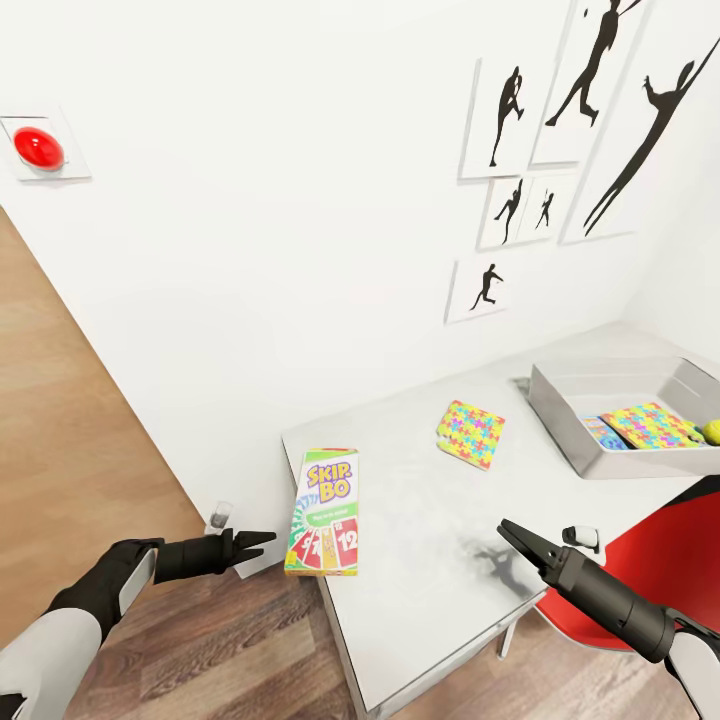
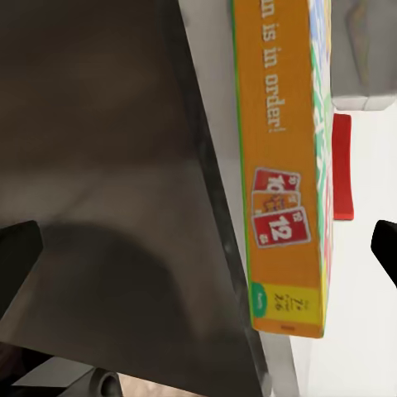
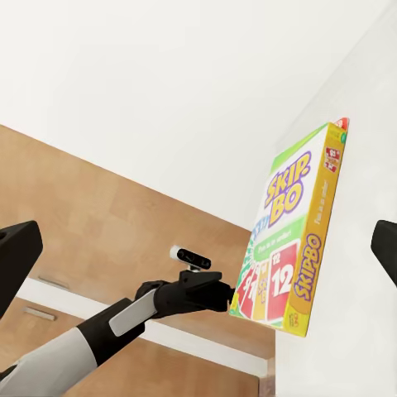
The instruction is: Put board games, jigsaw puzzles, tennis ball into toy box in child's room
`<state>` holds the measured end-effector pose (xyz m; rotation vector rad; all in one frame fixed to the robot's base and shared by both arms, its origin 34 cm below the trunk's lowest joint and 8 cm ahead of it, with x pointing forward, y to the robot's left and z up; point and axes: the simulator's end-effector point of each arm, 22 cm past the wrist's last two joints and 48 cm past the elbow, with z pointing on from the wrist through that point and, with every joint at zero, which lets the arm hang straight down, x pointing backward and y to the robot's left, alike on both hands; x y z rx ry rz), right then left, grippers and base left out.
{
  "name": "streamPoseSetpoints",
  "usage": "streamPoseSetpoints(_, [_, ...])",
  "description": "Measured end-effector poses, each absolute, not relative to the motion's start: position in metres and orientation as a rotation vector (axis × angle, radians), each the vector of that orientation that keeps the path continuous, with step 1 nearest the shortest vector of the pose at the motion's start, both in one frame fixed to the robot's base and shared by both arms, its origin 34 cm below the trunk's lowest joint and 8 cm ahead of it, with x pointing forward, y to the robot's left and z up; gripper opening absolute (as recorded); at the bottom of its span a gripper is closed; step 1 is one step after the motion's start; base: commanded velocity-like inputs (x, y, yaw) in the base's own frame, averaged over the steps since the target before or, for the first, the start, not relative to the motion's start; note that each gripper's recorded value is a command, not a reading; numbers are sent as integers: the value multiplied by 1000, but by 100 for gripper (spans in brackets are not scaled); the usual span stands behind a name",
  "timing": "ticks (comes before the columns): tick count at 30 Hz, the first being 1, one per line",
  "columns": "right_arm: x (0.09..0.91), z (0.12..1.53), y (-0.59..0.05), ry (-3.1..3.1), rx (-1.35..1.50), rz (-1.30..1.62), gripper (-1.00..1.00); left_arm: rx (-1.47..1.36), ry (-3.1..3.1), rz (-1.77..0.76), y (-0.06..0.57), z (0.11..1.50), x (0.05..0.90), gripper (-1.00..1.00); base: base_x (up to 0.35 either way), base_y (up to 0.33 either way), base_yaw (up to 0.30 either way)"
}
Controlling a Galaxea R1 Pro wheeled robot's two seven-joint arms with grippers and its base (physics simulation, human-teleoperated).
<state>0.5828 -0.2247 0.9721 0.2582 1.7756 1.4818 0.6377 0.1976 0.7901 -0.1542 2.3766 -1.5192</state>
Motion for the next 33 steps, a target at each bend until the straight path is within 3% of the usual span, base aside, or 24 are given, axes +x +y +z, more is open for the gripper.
streamPoseSetpoints(24, [583, 972, -225, 1775, 258, 1482, 100, -151, 2378, -1525, 193, 790, 637, 100, -35, -24, 0])
streamPoseSetpoints(33, [583, 972, -225, 1776, 258, 1482, 100, -150, 2376, -1525, 193, 790, 637, 100, -3, -126, 0])
